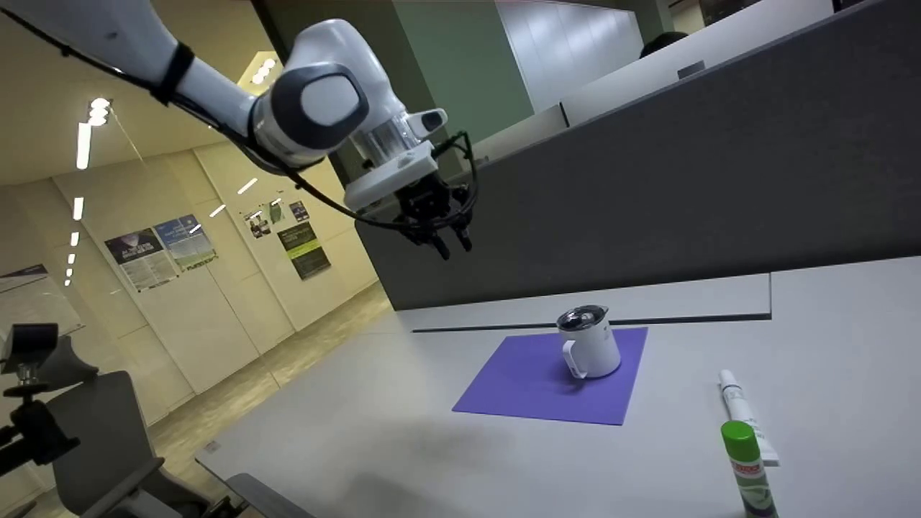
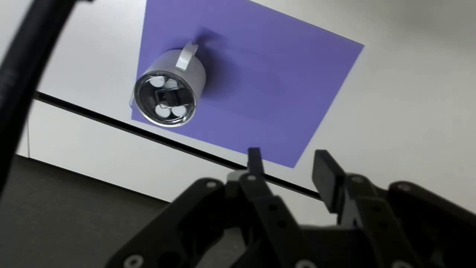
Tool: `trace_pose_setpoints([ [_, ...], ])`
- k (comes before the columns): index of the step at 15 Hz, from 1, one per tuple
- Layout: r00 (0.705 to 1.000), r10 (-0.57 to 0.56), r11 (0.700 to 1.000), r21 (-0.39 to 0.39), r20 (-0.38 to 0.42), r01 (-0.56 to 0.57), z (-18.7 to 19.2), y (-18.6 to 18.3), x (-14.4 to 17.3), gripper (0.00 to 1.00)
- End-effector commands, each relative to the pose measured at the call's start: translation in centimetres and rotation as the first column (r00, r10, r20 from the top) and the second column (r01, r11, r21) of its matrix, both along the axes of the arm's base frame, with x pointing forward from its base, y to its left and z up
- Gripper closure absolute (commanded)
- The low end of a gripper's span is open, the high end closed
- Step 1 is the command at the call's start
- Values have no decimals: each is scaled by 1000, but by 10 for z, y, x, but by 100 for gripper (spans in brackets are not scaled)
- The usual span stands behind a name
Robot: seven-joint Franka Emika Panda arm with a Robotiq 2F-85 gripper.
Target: Remove the silver object from the white mug
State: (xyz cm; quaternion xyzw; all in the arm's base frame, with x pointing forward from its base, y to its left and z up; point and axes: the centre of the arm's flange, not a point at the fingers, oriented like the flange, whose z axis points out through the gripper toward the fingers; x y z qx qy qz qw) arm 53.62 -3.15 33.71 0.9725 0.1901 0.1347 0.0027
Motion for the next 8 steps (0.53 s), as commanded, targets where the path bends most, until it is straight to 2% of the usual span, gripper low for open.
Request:
trace_pose_setpoints([
  [1,1000,10,997,-83,9,-9,-24,-21,48,89],
  [2,1000,15,994,-109,7,-14,-31,-28,56,97],
  [4,1000,19,989,-145,-14,-21,-42,-39,69,100],
  [5,999,-17,990,-141,-38,11,-45,-44,74,100],
  [6,999,26,991,-129,-20,-28,-45,-39,48,100],
  [8,999,23,991,-129,-28,-27,-54,-42,52,99],
])
